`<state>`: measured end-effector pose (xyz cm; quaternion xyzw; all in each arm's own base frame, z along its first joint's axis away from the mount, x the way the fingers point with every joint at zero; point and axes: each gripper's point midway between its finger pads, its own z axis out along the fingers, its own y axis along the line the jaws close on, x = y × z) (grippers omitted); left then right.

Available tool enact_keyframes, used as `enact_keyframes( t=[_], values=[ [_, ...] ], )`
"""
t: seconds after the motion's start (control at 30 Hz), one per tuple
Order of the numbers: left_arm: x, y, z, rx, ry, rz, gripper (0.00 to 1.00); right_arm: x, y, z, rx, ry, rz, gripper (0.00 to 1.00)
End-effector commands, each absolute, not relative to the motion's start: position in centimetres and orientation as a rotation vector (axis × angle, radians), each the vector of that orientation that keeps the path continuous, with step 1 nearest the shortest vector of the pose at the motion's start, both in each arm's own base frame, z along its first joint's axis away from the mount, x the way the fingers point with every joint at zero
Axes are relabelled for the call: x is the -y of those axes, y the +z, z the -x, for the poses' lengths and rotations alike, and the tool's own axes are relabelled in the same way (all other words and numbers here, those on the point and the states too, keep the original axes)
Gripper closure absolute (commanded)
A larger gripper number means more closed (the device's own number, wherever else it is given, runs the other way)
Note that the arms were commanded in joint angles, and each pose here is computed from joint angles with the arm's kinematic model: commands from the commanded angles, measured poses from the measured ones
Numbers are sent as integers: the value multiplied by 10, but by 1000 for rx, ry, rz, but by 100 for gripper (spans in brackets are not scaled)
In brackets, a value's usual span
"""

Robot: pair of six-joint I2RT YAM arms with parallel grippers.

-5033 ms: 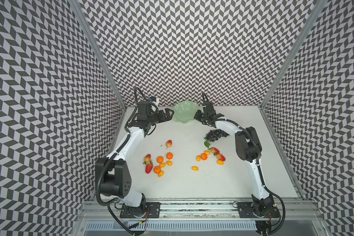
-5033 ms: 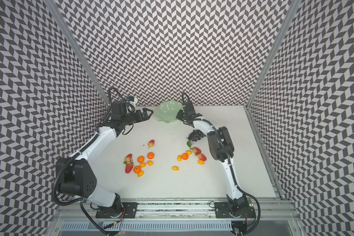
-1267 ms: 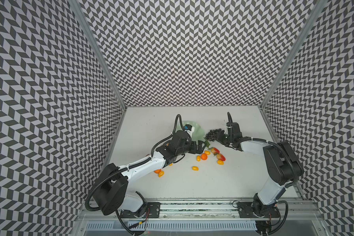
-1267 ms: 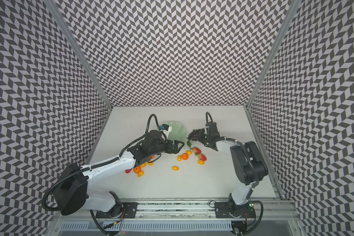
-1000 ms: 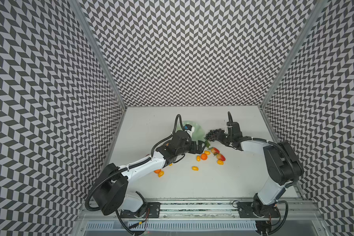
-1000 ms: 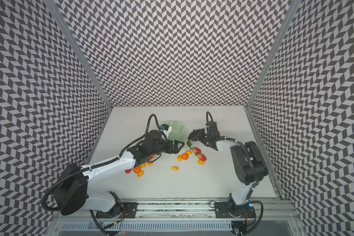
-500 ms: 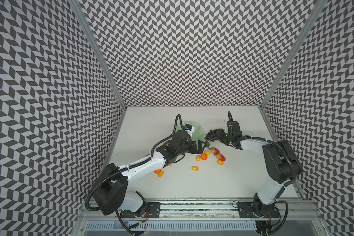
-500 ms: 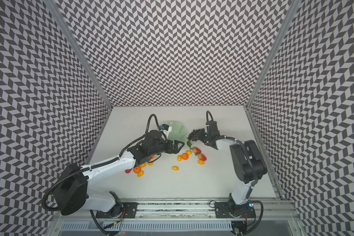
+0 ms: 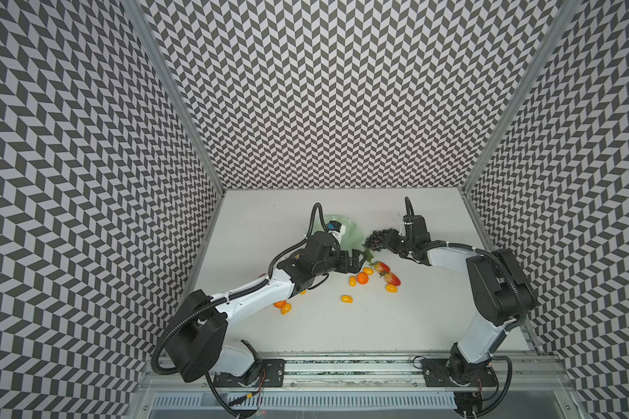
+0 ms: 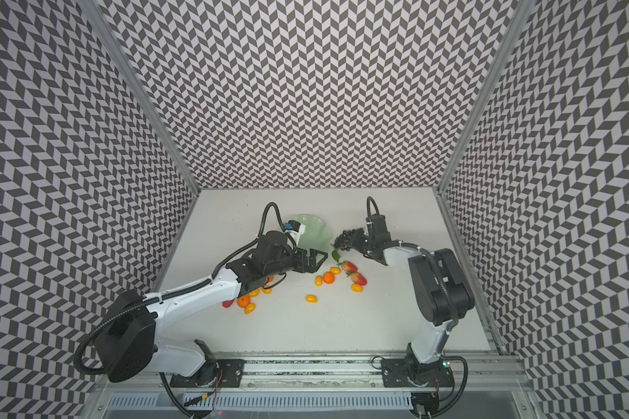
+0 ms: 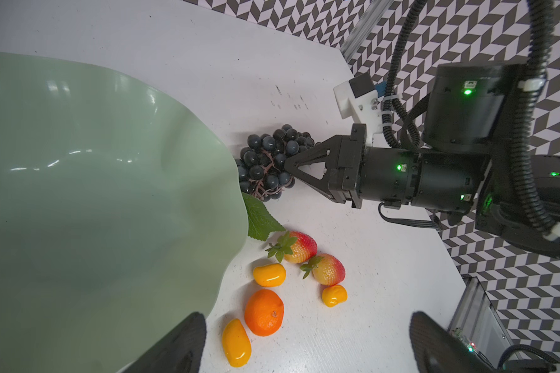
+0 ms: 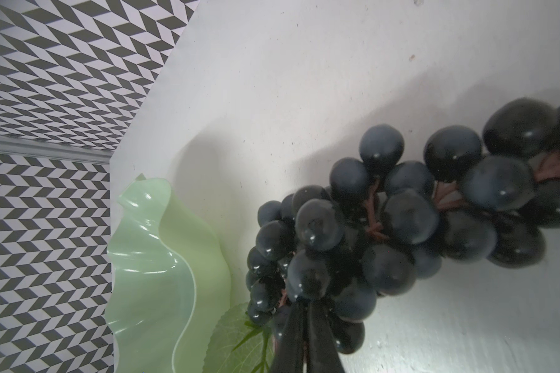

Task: Arrange fruit in a fruit bowl
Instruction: Pick up the fruit from the top-center of the table.

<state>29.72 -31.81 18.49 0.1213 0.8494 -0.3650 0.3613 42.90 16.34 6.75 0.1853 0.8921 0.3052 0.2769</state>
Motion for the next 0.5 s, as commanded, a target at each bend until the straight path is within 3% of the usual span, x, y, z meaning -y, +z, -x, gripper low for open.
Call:
enact_keyframes(
  t=[0.0, 0.47],
  values=[
    [321, 204, -301, -2146, -941, -317, 0, -164, 95, -435, -2328, 852, -467, 95],
    [307, 222, -306, -2110, -914, -291, 0, -164, 130, -424, -2268, 894, -426, 98]
  ],
)
